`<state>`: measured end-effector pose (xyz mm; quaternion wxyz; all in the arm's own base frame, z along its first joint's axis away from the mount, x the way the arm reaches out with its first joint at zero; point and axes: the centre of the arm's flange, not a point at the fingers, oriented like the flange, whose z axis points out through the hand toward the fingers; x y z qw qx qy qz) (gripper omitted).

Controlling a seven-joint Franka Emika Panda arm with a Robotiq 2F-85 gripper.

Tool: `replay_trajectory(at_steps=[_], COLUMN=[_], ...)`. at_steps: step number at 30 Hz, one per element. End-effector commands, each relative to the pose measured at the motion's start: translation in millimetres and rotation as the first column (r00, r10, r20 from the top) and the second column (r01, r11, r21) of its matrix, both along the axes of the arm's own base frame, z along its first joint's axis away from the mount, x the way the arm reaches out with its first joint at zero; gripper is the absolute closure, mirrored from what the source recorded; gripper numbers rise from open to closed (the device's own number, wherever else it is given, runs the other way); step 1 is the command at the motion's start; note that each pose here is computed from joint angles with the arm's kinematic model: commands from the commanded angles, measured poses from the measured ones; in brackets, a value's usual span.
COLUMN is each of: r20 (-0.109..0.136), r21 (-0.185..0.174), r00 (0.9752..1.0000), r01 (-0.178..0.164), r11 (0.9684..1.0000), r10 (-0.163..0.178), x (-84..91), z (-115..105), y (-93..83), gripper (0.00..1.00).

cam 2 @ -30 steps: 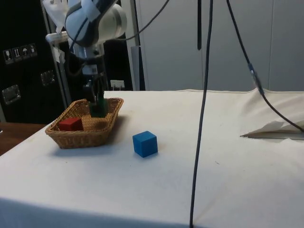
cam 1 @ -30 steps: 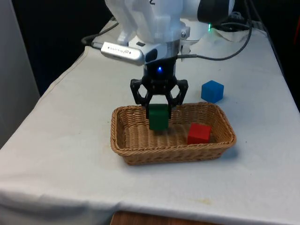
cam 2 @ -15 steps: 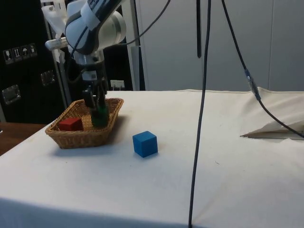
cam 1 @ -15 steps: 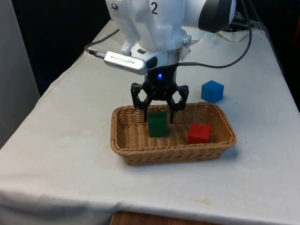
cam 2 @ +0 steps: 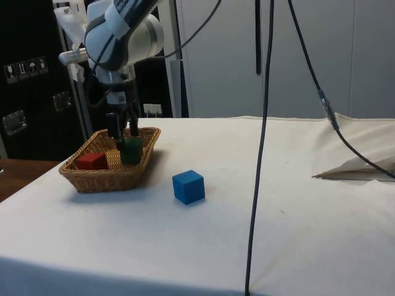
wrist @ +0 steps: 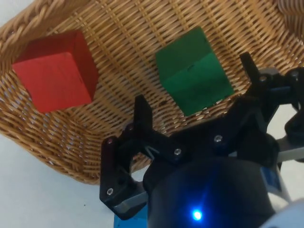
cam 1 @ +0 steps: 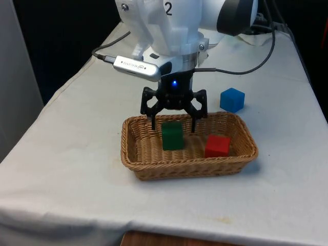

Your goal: Pick up exactly two blocks and place them into the basket.

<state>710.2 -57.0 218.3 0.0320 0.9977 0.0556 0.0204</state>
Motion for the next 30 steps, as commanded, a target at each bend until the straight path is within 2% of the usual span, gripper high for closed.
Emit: replay_trajectory(at_steps=[1, 2, 5, 10, 11, 12, 20, 21, 29, 30], r20=[-0.002, 0.0, -0.004, -0.008, -0.013, -0.011, -0.021, -0.026, -0.026, -0.032], r21=[0.003, 0.0, 0.008, 0.014, 0.021, 0.017, 0.027, 0.034, 0.039, 0.045], r00=[1.0, 1.0, 1.0, 0.9999, 0.9999, 0.9999, 0.9997, 0.9996, 0.9995, 0.9994], r01=[0.002, 0.0, 0.005, 0.007, 0.005, 0.009, 0.014, 0.01, 0.018, 0.015], r11=[1.0, 1.0, 1.0, 0.9999, 0.9998, 0.9998, 0.9996, 0.9994, 0.9991, 0.9989], r10=[-0.002, 0.0, -0.005, -0.007, -0.004, -0.009, -0.013, -0.009, -0.017, -0.014], x=[-1.5, 0.0, -6.3, -14.7, -11.3, -18.9, -36.1, -34.2, -58.5, -55.8], z=[5, 0, 18, 27, 26, 30, 47, 45, 70, 66], y=[0.6, 0.0, 3.8, 9.0, 8.0, 9.8, 14.2, 13.5, 23.1, 22.0], gripper=[0.0, 0.0, 0.0, 0.0, 0.0, 0.0, 0.0, 0.0, 0.0, 0.0])
